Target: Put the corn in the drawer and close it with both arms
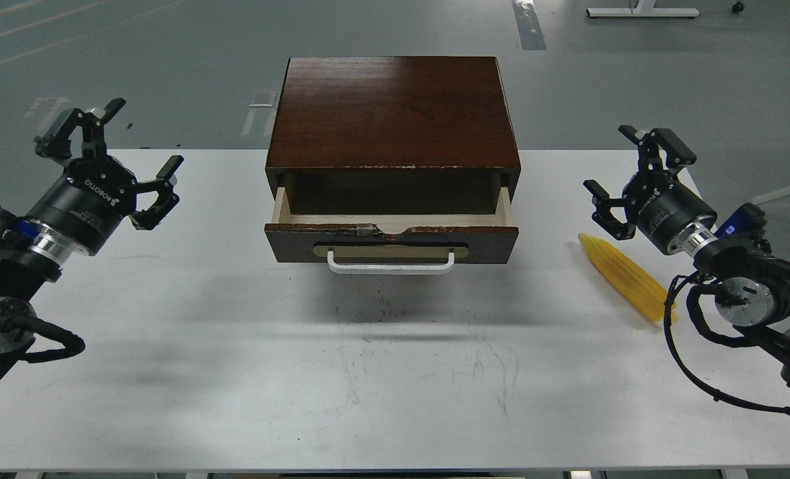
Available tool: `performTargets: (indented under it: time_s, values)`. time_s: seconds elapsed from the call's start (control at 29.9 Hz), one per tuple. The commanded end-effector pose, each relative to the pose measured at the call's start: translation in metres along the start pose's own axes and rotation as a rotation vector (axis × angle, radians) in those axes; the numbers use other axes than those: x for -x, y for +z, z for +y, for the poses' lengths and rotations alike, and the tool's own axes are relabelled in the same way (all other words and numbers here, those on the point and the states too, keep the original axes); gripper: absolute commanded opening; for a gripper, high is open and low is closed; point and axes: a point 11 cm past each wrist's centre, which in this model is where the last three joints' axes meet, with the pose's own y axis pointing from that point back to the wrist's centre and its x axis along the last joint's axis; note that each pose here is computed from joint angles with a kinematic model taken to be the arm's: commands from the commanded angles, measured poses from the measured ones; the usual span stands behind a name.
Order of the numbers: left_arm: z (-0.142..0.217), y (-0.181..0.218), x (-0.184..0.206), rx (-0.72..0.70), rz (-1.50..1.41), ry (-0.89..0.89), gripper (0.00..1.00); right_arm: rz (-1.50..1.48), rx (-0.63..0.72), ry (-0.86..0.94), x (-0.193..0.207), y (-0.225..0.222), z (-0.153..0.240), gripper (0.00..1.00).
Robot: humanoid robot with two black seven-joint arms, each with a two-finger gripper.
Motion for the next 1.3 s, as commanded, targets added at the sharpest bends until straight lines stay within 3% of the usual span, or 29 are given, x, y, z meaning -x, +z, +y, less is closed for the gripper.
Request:
performTargets:
  time_s: [0.0, 0.27, 0.63, 1.07, 1.27]
  values:
    - [-0.001, -0.004, 0.002, 0.001, 0.012, -0.004, 1.0, 0.001, 0.0, -0.001, 0.0, 0.0, 0.0, 1.0]
    - [-0.001, 0.002, -0.011, -0.006, -0.014, 0.025, 1.0, 0.024, -0.006, 0.029, -0.011, -0.003, 0.0, 1.0]
    - [0.014, 0.019, -0.073, 0.011, -0.06, 0.166, 1.0, 0.014, -0.017, 0.043, -0.012, 0.0, -0.004, 1.0]
    - [0.009, 0.031, -0.067, 0.092, -0.07, 0.143, 1.0, 0.002, -0.008, -0.002, -0.015, -0.003, 0.003, 1.0]
    - [-0.002, 0.031, -0.041, 0.1, -0.054, 0.06, 1.0, 0.107, -0.032, -0.042, -0.032, -0.053, 0.017, 1.0]
